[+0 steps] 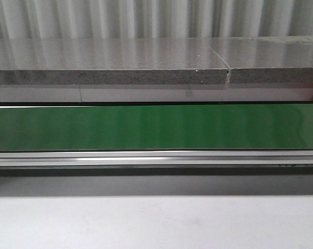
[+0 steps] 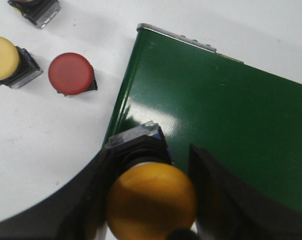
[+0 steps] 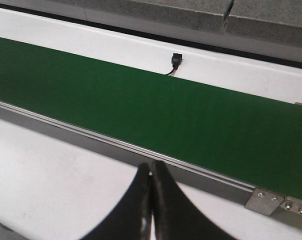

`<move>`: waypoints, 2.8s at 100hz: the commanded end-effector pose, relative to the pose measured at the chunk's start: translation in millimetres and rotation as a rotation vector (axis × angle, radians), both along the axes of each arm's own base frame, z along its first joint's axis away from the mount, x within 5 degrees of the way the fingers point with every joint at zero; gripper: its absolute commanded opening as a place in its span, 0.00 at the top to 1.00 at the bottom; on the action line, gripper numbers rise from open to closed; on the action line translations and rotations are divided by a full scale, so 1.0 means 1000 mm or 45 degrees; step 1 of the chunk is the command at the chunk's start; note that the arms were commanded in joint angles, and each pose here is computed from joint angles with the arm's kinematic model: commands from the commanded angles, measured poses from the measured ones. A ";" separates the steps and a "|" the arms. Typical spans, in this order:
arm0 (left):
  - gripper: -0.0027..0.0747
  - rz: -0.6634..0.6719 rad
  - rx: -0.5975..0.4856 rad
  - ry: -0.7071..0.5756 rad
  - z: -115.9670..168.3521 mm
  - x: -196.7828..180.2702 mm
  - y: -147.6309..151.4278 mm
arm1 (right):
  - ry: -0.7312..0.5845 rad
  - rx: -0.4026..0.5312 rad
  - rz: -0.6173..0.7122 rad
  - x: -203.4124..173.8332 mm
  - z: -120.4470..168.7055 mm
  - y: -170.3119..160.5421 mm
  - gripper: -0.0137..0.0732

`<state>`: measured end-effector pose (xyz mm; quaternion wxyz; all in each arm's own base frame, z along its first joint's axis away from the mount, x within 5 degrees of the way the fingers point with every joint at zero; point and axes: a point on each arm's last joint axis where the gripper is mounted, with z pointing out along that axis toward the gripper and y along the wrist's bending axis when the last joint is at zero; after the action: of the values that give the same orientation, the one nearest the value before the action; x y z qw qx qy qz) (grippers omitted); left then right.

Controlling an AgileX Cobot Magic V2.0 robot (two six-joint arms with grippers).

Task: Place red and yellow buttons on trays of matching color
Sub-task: 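Set the yellow button on the belt's near end, open left gripper, then grasp a red mushroom button from the pile with the left gripper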

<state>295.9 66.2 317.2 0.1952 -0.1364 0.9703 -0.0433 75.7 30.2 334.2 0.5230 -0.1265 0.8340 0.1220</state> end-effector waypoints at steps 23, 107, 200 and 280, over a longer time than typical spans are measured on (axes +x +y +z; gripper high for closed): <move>0.72 -0.057 -0.001 -0.019 -0.004 0.017 -0.008 | -0.108 0.031 0.006 0.001 0.013 0.001 0.96; 0.30 -0.072 -0.007 0.018 -0.011 0.032 -0.004 | -0.108 0.031 0.006 0.001 0.013 0.001 0.96; 0.30 0.388 -0.044 -0.026 -0.020 0.082 0.111 | -0.108 0.031 0.006 0.001 0.013 0.001 0.96; 0.41 0.376 -0.044 -0.001 -0.079 0.130 0.131 | -0.107 0.031 0.006 0.001 0.013 0.001 0.96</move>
<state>423.8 200.1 199.5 0.1359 -0.2873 0.9475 -0.0348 75.7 30.2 334.2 0.5230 -0.1265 0.8340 0.1220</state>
